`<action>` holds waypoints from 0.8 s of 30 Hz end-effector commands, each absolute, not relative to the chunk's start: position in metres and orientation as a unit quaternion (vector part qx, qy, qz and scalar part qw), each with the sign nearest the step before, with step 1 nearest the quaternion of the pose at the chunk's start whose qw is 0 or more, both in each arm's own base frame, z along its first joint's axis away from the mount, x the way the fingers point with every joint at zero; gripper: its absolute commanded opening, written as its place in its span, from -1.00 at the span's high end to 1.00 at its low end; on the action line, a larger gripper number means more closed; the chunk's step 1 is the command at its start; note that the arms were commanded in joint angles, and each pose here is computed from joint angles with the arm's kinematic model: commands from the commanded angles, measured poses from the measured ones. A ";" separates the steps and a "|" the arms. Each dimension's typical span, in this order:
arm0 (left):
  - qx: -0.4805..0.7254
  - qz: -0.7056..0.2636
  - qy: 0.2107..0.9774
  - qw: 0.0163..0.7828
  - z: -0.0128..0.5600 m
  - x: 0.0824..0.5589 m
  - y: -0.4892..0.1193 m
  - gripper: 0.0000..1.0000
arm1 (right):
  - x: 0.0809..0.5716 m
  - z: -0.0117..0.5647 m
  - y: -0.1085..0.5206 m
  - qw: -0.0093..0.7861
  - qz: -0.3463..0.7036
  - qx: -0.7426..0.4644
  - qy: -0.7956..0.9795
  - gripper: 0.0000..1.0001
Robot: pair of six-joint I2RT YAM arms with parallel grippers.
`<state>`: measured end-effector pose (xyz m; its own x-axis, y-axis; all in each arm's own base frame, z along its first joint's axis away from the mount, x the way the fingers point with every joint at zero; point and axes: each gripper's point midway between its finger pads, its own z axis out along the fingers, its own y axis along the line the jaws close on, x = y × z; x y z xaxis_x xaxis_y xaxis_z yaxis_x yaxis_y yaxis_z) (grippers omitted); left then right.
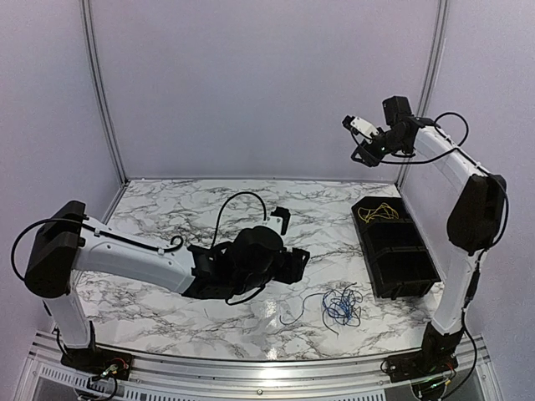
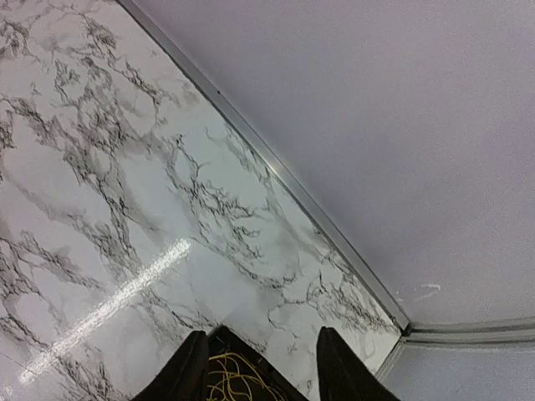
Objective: Untangle the cables
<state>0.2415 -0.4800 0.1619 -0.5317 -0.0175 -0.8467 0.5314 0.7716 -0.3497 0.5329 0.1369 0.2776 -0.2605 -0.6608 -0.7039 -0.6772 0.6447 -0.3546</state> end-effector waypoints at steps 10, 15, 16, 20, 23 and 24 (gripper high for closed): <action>0.129 -0.299 0.840 0.433 0.191 0.220 -0.440 -0.30 | 0.438 0.212 0.095 0.267 0.052 -0.392 0.879 -0.17; 0.135 -0.306 0.842 0.423 0.202 0.211 -0.436 -0.28 | 0.431 0.190 0.089 0.224 0.068 -0.362 0.902 -0.18; 0.136 -0.309 0.842 0.422 0.205 0.210 -0.436 -0.28 | 0.433 0.185 0.088 0.219 0.074 -0.355 0.906 -0.17; 0.144 -0.309 0.842 0.419 0.212 0.205 -0.437 -0.27 | 0.440 0.167 0.088 0.203 0.093 -0.340 0.914 -0.13; 0.144 -0.308 0.842 0.418 0.213 0.202 -0.436 -0.26 | 0.442 0.158 0.088 0.193 0.095 -0.338 0.916 -0.07; 0.144 -0.308 0.842 0.418 0.213 0.202 -0.436 -0.26 | 0.444 0.154 0.088 0.190 0.094 -0.336 0.918 -0.05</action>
<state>0.2084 -0.4395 0.1970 -0.6075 -0.0131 -0.7942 0.4959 0.7748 -0.3921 0.4368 0.0866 0.1568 -0.6770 -0.6091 -0.4131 -0.6736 0.7390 0.0142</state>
